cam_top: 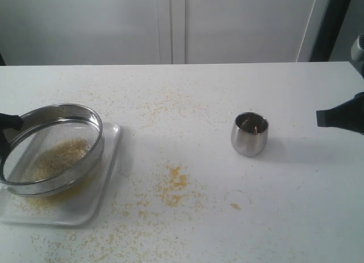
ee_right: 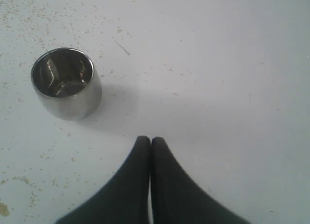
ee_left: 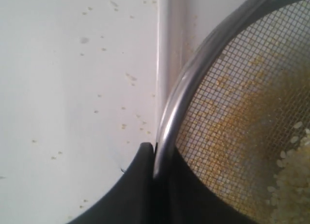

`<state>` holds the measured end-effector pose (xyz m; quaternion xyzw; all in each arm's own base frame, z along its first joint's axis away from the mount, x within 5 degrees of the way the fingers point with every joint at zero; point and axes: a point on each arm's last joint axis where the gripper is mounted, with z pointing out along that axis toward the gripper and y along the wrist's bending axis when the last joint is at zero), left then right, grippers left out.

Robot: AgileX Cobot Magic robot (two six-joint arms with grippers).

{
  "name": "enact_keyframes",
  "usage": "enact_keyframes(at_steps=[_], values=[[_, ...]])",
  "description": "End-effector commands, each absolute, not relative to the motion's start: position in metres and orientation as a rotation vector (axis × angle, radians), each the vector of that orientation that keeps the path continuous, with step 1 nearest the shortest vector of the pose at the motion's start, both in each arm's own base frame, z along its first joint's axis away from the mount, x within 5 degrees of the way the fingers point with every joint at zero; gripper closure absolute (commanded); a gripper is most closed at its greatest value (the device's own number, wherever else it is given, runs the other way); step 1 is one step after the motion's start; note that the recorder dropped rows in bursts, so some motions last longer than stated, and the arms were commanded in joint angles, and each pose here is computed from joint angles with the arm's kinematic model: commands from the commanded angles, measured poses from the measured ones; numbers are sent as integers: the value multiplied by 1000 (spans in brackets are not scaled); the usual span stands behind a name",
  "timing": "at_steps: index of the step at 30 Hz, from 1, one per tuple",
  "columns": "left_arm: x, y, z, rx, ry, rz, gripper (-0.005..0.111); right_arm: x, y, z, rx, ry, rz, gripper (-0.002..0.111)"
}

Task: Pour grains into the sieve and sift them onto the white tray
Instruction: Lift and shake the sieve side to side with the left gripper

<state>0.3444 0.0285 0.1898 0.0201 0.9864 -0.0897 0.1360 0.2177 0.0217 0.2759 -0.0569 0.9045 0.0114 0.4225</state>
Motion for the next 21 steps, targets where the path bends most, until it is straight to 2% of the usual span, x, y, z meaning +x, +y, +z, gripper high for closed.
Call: enact_keyframes(at_steps=[1,7,13,16,18,21], values=[[341,30,200,15,2848,-313,107,217,20,277,-134,2251,27,108],[339,22,199,133,2867,-337,107,217,20,277,-134,2251,27,108],[340,35,200,-127,2860,-354,107,217,20,277,-134,2251,27,108],[337,30,199,106,2879,-341,107,217,20,277,-134,2251,27,108],[337,29,199,141,2883,-321,107,217,20,277,-134,2251,27,108],[341,37,200,-173,2850,-344,107,217,20,277,-134,2251,27,108]])
